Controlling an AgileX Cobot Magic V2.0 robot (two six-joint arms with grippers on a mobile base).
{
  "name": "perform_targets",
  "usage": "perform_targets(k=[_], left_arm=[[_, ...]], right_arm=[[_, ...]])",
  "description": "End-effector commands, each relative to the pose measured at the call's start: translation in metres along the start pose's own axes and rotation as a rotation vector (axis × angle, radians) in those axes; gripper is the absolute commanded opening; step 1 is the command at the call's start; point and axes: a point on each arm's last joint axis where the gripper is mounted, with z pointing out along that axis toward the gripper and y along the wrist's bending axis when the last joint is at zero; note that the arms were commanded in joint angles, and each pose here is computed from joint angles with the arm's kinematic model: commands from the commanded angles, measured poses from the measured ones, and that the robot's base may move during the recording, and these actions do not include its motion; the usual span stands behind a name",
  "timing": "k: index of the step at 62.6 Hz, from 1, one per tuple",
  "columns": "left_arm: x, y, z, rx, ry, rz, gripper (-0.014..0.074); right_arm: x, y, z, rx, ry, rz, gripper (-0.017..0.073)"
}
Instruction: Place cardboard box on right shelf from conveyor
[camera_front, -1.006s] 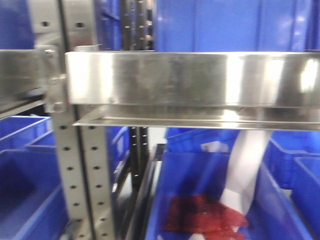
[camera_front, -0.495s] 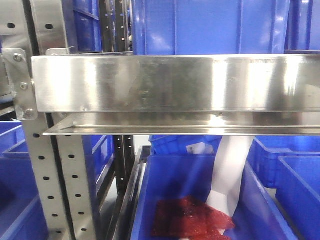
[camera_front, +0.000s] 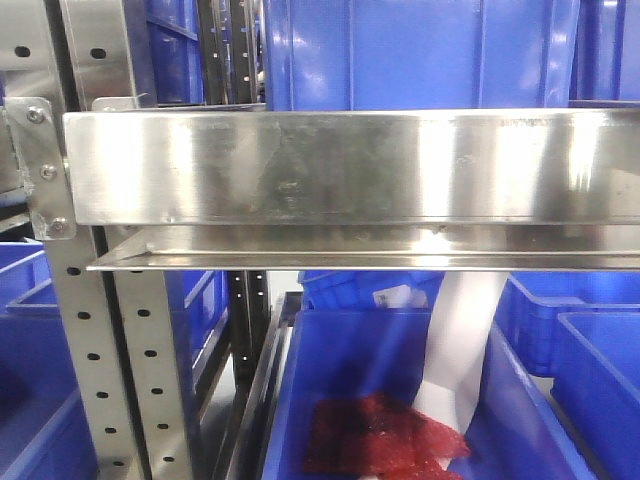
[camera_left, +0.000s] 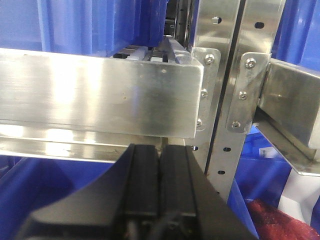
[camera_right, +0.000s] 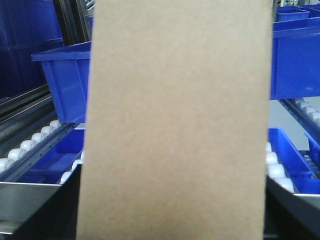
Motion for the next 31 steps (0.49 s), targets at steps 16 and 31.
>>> perform_targets(k=[16, 31], left_arm=[[-0.0098, -0.0003, -0.0016, 0.005, -0.106, -0.01, -0.0119], [-0.0098, -0.0003, -0.0016, 0.005, -0.106, -0.01, -0.0119]], right_arm=[[-0.017, 0.0029, -0.0009, -0.018, -0.112, -0.019, 0.0216], [-0.0209, 0.0044, 0.0029, -0.027, -0.137, -0.021, 0.0216]])
